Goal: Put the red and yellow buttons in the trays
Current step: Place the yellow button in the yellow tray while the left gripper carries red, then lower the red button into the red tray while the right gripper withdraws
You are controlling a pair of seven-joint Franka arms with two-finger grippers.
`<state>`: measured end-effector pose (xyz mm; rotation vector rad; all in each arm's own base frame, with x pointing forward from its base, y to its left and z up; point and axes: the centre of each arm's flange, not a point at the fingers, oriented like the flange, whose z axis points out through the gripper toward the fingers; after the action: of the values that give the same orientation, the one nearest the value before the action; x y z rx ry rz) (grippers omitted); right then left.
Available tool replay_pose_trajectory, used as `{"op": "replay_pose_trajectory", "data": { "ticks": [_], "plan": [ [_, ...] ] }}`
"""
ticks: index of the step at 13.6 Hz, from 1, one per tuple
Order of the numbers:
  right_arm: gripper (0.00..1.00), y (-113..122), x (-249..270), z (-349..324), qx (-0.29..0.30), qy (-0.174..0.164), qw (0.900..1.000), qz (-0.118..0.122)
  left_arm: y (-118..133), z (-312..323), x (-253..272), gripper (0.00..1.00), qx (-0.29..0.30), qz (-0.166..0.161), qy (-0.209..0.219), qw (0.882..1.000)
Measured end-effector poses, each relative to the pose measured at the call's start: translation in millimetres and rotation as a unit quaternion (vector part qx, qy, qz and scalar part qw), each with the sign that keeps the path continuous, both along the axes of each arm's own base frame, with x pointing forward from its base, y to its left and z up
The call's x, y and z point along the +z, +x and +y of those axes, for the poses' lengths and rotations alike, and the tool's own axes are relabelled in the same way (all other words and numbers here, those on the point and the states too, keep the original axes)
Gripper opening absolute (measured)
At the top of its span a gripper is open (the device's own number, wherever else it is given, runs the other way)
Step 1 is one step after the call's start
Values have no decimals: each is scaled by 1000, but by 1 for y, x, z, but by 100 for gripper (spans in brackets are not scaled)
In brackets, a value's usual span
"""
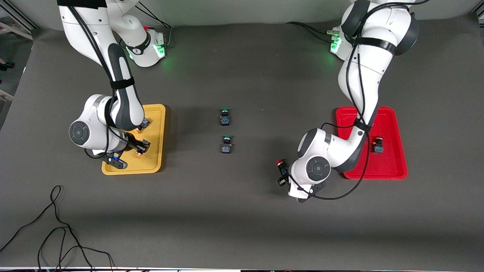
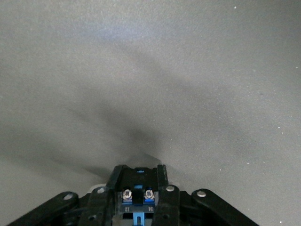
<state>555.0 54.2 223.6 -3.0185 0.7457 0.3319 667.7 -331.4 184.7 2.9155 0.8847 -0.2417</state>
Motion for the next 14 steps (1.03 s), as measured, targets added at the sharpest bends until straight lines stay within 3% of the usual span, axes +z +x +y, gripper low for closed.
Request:
{"op": "replay_pose_trajectory", "data": {
  "ticks": [3,6,7,9,12,14],
  "plan": [
    [41,3,-5,-6,5,-4,1000,1,17,38,28,33,-44,18,10,999],
    [41,3,-9,-20,10,2,1000,2,38,145,89,33,-107,41,10,993],
    [47,3,-9,-22,10,2,1000,2,36,179,104,33,-122,41,17,992],
    [67,4,-9,-20,12,2,1000,1,10,218,117,33,-146,36,40,988],
    [99,7,-6,-14,17,5,1000,-1,-65,222,109,33,-184,13,72,980],
    [100,12,12,-5,23,23,999,1,-120,227,88,33,-213,5,77,974]
  ]
}}
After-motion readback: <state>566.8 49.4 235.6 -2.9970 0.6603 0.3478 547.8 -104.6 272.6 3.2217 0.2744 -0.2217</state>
